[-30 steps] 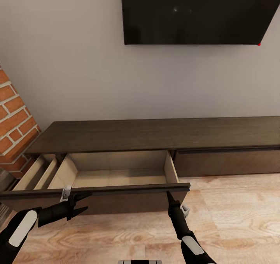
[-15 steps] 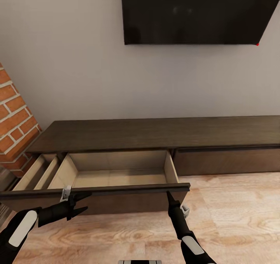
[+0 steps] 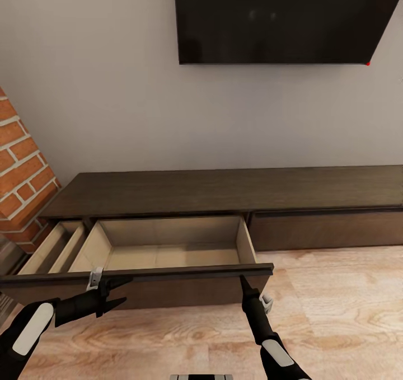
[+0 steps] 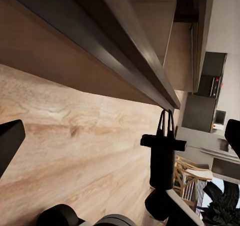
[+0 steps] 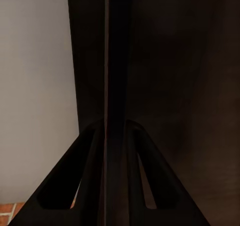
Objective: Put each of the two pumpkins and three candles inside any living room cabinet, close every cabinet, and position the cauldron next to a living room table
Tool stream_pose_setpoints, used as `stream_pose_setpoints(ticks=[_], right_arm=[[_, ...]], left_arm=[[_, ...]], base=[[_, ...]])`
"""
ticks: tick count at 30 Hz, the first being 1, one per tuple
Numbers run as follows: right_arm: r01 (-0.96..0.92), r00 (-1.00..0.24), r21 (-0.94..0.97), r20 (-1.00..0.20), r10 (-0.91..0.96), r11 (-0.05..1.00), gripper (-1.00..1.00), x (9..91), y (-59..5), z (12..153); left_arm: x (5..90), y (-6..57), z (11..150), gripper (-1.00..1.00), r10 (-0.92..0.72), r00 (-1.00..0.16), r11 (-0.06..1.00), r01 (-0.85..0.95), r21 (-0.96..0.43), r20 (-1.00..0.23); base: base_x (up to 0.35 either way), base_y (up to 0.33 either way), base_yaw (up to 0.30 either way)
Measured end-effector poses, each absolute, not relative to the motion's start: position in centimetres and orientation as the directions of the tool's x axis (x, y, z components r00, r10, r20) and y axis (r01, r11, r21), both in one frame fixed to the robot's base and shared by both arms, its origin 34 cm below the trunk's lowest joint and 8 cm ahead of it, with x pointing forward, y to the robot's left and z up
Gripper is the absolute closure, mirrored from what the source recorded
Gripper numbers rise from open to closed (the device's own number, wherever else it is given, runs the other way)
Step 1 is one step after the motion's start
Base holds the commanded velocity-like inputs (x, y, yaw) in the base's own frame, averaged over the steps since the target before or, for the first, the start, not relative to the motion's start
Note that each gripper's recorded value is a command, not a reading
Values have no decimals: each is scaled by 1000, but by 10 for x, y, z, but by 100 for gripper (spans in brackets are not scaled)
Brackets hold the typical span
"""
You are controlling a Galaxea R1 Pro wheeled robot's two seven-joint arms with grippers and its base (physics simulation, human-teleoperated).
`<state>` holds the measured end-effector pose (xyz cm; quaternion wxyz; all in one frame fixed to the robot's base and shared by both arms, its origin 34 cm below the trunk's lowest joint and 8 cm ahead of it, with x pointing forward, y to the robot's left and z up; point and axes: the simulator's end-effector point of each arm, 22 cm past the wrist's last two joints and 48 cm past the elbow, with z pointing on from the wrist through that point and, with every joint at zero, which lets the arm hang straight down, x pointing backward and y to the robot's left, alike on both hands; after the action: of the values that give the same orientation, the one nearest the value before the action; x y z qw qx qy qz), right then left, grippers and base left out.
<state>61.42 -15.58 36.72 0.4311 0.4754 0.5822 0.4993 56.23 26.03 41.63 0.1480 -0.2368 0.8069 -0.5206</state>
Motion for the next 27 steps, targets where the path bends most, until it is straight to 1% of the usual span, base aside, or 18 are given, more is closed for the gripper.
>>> stream_pose_setpoints(ticks=[27], right_arm=[[124,-175,991,-23,984,46,100,614,-156,367]], left_arm=[[562,260,416,-100,-536,-844,346,-228,-910,8]], base=[[-1,0,0]])
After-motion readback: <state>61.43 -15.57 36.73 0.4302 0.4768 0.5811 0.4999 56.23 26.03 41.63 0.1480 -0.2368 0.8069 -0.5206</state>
